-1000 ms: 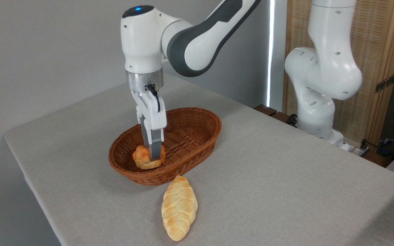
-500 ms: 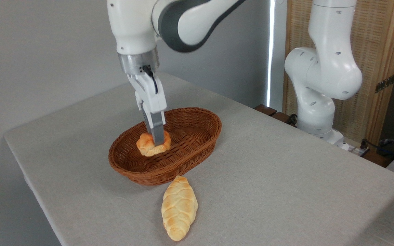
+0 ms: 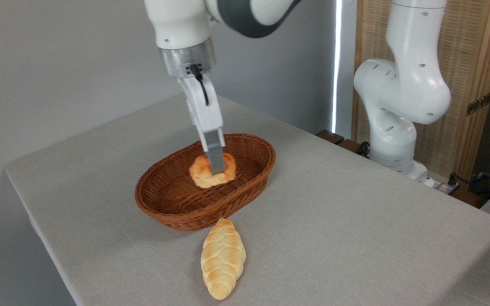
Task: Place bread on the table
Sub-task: 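Lift the bun out of the basket and carry it beside the basket, then lower the bun onto the table and open the gripper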
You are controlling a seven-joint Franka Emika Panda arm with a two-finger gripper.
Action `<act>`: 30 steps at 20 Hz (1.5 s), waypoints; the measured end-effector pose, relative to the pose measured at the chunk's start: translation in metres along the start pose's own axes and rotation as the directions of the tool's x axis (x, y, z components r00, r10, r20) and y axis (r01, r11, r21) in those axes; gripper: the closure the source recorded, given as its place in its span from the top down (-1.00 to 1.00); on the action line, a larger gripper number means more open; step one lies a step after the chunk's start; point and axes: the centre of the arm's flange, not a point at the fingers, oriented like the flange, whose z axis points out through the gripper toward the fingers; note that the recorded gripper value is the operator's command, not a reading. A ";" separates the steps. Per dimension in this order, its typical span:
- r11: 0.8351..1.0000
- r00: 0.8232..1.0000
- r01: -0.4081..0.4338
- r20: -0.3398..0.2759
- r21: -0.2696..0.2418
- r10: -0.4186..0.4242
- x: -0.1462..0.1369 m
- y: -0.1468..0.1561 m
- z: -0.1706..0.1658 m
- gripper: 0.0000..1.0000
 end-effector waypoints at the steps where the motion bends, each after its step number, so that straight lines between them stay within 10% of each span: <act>1: 1.000 1.000 -0.024 0.003 -0.004 0.024 -0.008 -0.002 -0.002 -0.02; 8: 0.956 0.946 -0.294 0.141 -0.012 0.293 -0.052 -0.012 -0.002 0.09; 14: 0.920 0.909 -0.389 0.140 -0.050 0.393 -0.061 -0.014 0.008 0.56; 30: 0.800 0.793 -0.590 0.105 -0.111 0.600 -0.086 -0.020 0.022 1.00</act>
